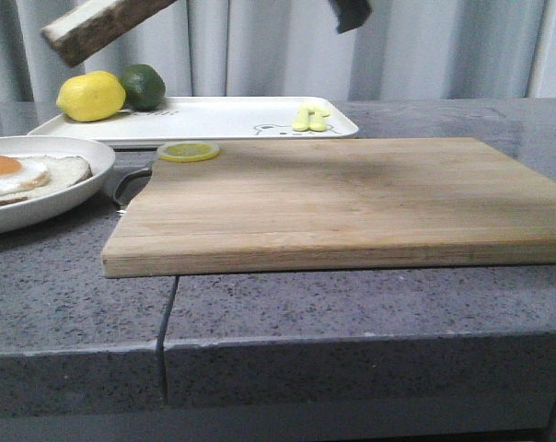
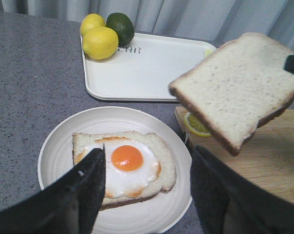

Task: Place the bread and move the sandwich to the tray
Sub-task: 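Lift the bread slice with the right gripper toward the egg plate, then lay the bread slice on top of the egg toast, open right gripper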

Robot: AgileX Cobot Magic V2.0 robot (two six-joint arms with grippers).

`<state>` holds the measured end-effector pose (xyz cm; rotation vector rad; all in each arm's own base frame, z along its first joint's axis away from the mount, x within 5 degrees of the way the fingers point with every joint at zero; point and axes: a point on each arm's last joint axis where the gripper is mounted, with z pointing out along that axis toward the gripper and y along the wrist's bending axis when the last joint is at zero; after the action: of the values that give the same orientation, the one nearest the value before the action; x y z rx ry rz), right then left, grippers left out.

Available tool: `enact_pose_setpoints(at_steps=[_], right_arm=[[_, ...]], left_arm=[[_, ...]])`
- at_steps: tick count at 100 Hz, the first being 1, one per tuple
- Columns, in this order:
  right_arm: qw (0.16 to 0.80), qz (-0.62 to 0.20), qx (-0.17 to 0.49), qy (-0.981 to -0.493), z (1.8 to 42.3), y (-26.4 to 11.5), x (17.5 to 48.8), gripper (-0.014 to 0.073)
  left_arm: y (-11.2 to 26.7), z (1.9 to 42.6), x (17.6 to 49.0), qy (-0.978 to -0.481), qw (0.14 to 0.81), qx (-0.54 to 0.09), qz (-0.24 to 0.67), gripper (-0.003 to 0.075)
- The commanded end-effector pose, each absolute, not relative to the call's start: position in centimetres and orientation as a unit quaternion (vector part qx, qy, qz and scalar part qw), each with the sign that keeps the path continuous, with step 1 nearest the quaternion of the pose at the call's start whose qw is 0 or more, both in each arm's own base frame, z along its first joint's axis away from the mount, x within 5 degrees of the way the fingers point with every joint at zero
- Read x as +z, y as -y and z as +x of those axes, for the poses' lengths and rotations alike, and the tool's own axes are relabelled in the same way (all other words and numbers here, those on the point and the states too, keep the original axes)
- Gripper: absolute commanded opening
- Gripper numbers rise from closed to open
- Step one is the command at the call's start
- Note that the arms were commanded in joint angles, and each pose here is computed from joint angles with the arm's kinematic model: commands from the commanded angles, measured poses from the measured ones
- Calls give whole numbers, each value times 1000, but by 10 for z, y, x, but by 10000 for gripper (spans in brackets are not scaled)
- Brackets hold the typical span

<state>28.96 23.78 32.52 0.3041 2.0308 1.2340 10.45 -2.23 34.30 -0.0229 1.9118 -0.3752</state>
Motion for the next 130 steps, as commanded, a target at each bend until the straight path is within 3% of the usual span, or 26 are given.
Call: enact_pose_setpoints(at_steps=[1,65,130], right_arm=[[354,128,523,-765,288,-251,347,-61],[274,119,536,-790,300,-323,300,-61],[266,125,521,-802,303,-339,281,-61]], left_arm=[[21,107,359,-784,599,-163,-23,369],[21,107,359,-784,599,-163,-23,369],[21,107,359,-784,599,-163,-23,369]])
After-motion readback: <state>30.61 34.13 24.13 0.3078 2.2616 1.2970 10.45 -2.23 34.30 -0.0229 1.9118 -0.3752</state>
